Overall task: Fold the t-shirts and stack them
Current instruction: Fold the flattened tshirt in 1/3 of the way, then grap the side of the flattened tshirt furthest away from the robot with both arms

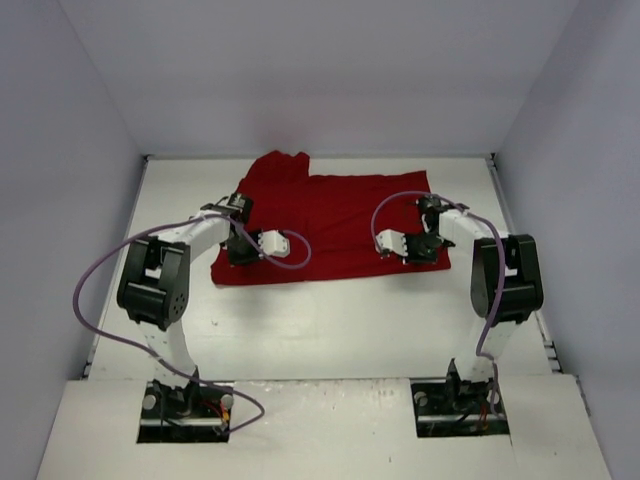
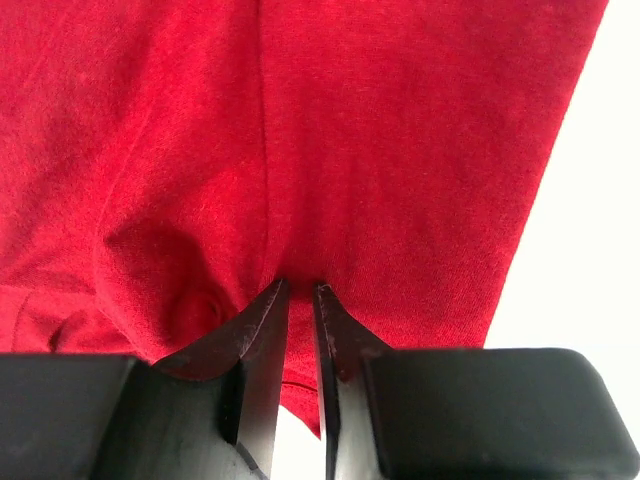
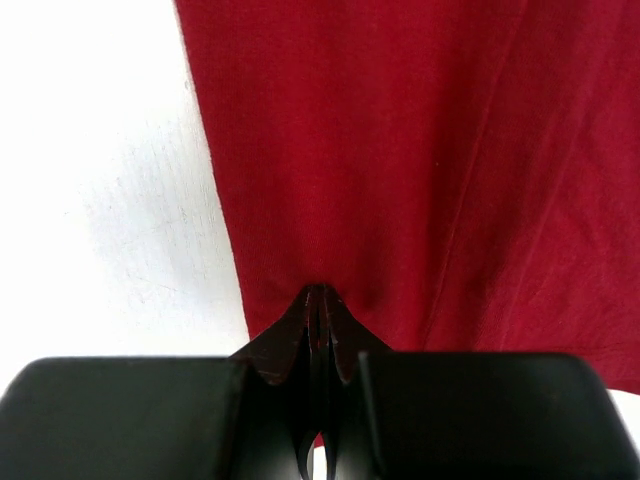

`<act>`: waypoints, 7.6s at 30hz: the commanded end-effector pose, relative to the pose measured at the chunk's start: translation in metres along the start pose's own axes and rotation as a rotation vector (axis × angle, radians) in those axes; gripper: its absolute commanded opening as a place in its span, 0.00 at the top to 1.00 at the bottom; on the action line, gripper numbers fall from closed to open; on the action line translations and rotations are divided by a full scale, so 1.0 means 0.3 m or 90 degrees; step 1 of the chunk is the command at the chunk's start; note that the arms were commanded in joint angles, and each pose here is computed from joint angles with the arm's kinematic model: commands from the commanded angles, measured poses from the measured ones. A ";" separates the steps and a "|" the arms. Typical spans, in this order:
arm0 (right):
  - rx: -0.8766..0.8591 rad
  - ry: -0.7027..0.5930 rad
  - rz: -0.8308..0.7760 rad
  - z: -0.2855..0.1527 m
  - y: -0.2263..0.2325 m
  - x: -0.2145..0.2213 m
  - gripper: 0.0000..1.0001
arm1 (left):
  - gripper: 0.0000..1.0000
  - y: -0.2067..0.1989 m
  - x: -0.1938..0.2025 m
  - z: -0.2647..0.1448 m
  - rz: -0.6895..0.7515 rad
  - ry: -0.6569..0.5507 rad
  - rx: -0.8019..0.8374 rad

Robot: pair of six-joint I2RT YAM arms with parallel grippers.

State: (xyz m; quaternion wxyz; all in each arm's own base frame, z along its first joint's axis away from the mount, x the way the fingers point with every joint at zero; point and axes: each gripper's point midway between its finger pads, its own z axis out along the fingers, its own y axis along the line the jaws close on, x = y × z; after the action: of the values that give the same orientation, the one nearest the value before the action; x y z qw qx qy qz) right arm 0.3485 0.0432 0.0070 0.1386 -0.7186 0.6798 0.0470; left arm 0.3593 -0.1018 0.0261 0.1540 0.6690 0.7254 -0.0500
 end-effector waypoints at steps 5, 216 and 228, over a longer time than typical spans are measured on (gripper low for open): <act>-0.166 0.060 -0.010 0.017 0.233 0.036 1.00 | 0.85 -0.133 -0.009 -0.015 0.087 -0.016 0.049; 0.152 -0.411 0.541 -0.355 -0.673 0.198 1.00 | 0.52 0.756 -0.237 -0.232 -0.690 -0.485 0.003; 0.149 -0.412 0.544 -0.349 -0.671 0.198 1.00 | 0.56 0.739 -0.227 -0.172 -0.710 -0.467 0.019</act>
State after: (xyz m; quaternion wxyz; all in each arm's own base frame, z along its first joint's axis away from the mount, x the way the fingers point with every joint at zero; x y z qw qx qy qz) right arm 0.5344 -0.0351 0.0991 0.3681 -0.2949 0.8460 0.2485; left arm 0.5625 -0.1292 0.0882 0.2919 0.1212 0.8813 -0.3513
